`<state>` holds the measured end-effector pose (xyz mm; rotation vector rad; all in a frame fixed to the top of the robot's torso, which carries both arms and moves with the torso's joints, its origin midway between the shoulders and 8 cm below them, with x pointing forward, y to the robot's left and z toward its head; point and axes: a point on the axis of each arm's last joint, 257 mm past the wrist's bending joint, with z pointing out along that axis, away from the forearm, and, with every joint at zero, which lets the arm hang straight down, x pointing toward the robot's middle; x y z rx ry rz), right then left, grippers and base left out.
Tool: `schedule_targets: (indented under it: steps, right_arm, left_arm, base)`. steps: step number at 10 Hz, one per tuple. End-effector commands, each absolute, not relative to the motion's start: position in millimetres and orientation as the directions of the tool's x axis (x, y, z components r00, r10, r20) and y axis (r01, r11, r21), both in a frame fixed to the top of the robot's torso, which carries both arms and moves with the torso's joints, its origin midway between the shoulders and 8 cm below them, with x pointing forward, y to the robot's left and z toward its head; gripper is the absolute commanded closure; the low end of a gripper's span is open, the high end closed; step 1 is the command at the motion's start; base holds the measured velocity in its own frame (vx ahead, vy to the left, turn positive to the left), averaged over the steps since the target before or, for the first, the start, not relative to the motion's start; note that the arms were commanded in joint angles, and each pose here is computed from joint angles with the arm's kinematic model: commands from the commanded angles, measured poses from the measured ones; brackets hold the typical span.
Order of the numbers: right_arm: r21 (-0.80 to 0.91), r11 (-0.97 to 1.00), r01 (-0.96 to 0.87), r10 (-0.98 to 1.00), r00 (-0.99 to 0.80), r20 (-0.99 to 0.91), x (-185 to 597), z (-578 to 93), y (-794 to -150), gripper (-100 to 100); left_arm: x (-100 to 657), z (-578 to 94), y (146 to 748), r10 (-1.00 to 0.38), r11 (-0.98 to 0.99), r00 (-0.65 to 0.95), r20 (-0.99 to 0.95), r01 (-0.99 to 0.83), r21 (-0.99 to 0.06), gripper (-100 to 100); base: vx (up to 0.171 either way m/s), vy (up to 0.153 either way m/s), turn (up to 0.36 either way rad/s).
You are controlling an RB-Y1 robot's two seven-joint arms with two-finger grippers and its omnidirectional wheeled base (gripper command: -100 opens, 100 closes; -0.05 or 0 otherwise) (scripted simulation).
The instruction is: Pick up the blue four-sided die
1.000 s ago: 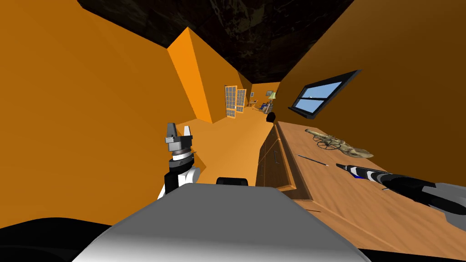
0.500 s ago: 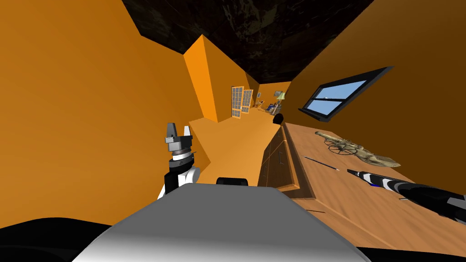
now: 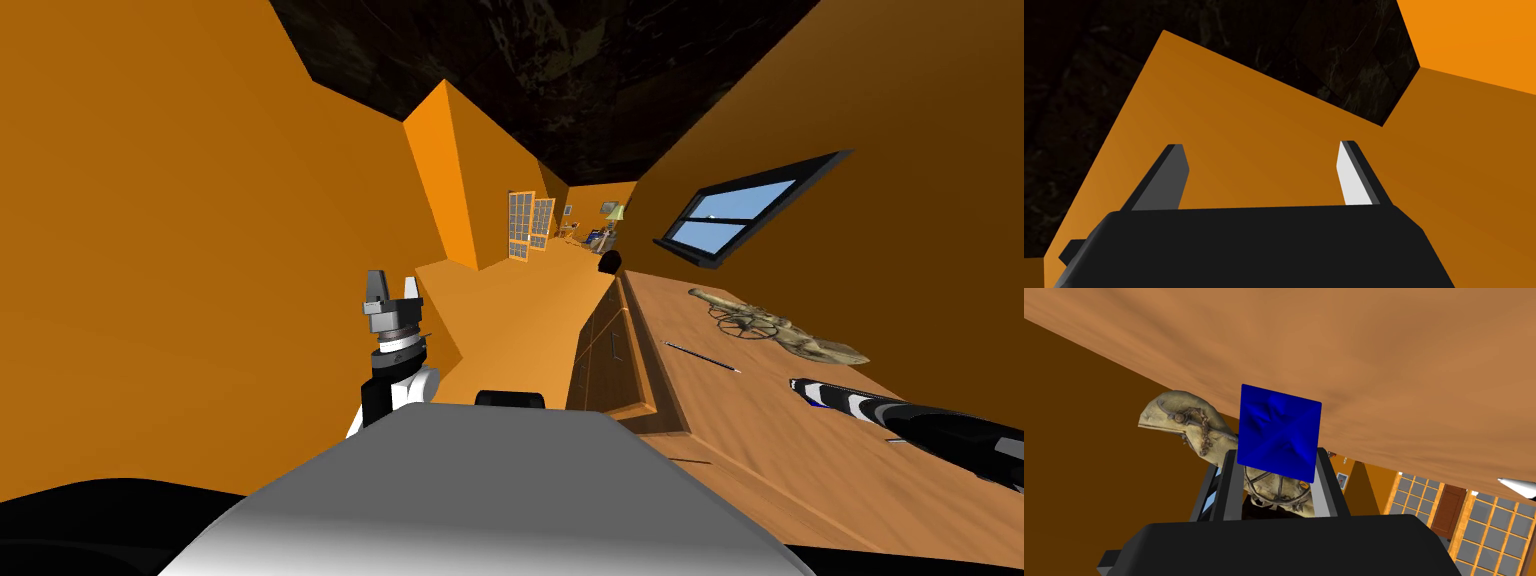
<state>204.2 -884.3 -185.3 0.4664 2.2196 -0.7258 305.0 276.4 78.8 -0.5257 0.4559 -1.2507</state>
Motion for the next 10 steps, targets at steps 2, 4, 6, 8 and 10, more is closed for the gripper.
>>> schedule_targets:
  steps: [2, 4, 6, 8, 10]
  right_arm:
    - [-0.355, 0.774, 0.525, 0.105, -0.659, -0.745, 204.2, -185.2, -884.3, 100]
    - [-0.358, 0.793, 0.492, 0.076, -0.663, -0.745, 221.6, -182.1, -874.8, 100]
    - [-0.367, 0.827, 0.426, 0.015, -0.67, -0.742, 255.4, -177.5, -855.0, 100]
    - [-0.354, 0.84, 0.411, 0.015, -0.669, -0.743, 262.2, -182.8, -846.2, 100]
    - [-0.353, 0.86, 0.369, -0.018, -0.67, -0.742, 281.4, -182.3, -830.7, 100]
  left_arm:
    - [305.0, 78.8, 276.4, -0.966, 0.226, 0.255, -0.039, 0.765, -0.603, 0]
    - [305.0, 78.8, 276.4, -0.966, 0.226, 0.255, -0.039, 0.765, -0.603, 0]
    - [304.9, 78.7, 276.5, -0.966, 0.227, 0.256, -0.039, 0.764, -0.604, 0]
    - [305.0, 78.8, 276.5, -0.966, 0.227, 0.255, -0.039, 0.765, -0.603, 0]
    - [305.0, 78.7, 276.5, -0.966, 0.227, 0.255, -0.039, 0.764, -0.603, 0]
  base:
    - [0.0, 0.0, 0.0]
    - [0.037, -0.018, -0.172]
    - [0.213, -0.04, -0.445]
    - [0.096, -0.013, -0.154]
    - [0.069, -0.005, -0.235]
